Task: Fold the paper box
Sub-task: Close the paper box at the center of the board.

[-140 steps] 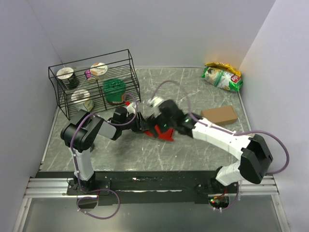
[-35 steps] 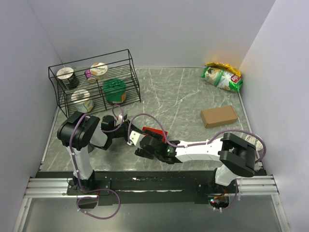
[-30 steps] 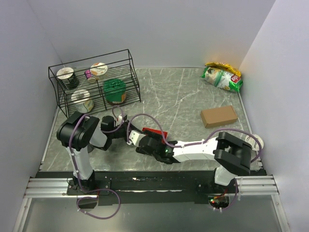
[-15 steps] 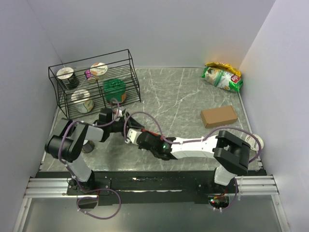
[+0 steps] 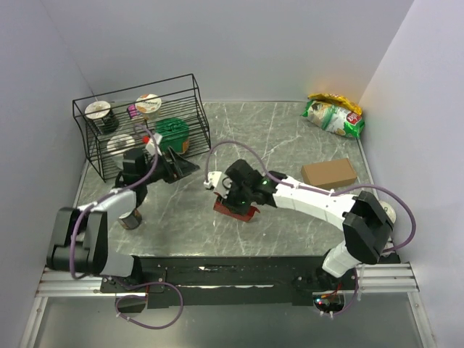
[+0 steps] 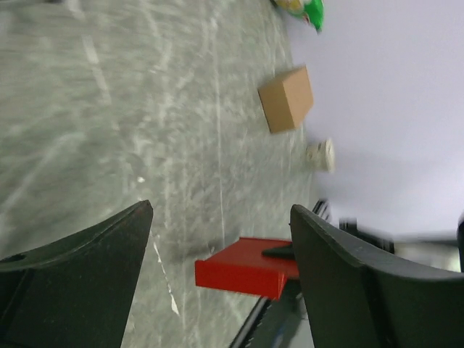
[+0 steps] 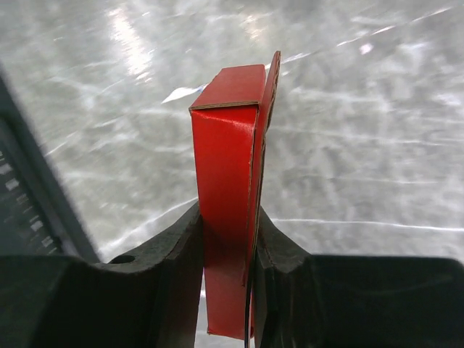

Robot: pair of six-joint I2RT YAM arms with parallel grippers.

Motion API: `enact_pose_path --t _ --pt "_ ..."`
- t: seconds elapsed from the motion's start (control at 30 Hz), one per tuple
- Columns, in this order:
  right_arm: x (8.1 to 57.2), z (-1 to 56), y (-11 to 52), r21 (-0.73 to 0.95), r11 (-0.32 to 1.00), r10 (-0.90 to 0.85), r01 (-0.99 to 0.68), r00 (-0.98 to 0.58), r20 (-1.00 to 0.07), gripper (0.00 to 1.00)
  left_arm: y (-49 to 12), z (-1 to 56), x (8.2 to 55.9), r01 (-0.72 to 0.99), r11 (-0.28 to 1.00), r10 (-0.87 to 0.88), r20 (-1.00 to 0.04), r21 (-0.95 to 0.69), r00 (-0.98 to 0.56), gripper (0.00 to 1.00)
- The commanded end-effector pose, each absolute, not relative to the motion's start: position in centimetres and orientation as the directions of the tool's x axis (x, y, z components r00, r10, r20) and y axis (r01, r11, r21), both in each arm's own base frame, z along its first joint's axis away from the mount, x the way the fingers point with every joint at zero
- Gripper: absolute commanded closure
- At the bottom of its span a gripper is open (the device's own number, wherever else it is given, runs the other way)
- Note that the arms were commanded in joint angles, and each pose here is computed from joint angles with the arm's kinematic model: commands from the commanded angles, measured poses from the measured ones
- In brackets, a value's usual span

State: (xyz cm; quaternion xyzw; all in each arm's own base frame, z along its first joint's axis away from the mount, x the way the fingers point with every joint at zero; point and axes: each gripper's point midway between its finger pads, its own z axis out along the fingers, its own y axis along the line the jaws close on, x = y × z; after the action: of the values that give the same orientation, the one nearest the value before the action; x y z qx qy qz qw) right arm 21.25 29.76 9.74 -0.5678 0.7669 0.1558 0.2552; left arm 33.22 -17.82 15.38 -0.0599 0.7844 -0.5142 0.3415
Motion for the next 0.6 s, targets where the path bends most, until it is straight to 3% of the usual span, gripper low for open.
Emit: enact_pose_path --t 0.0,0.2,0.37,0.47,0.57 --pt "18.7 12.7 30.4 0.164 0.214 -0.723 -0.963 -0.269 -0.636 0.74 -20.6 18.1 30.6 0.596 0.489 -0.316 -0.766 -0.637 -0.56 0.18" --pt "18.1 12.8 30.3 0.223 0.19 -0.711 -0.956 -0.291 -0.64 0.74 -22.7 20.2 26.5 0.791 0.368 -0.226 -0.873 -0.488 -0.433 0.23" --pt "17.9 12.8 30.3 0.232 0.192 -0.699 -0.954 -0.299 -0.65 0.73 -25.9 18.6 25.1 0.827 0.364 -0.069 -0.897 -0.429 -0.436 0.38" --pt "17.9 12.7 30.1 0.23 0.201 -0.697 -0.952 -0.304 -0.65 0.73 -26.0 19.0 24.7 0.835 0.352 -0.075 -0.902 -0.423 -0.425 0.47" --pt "18.0 12.6 30.0 0.227 0.21 -0.698 -0.951 -0.308 -0.647 0.73 -26.3 19.3 23.9 0.841 0.325 -0.084 -0.899 -0.432 -0.429 0.5"
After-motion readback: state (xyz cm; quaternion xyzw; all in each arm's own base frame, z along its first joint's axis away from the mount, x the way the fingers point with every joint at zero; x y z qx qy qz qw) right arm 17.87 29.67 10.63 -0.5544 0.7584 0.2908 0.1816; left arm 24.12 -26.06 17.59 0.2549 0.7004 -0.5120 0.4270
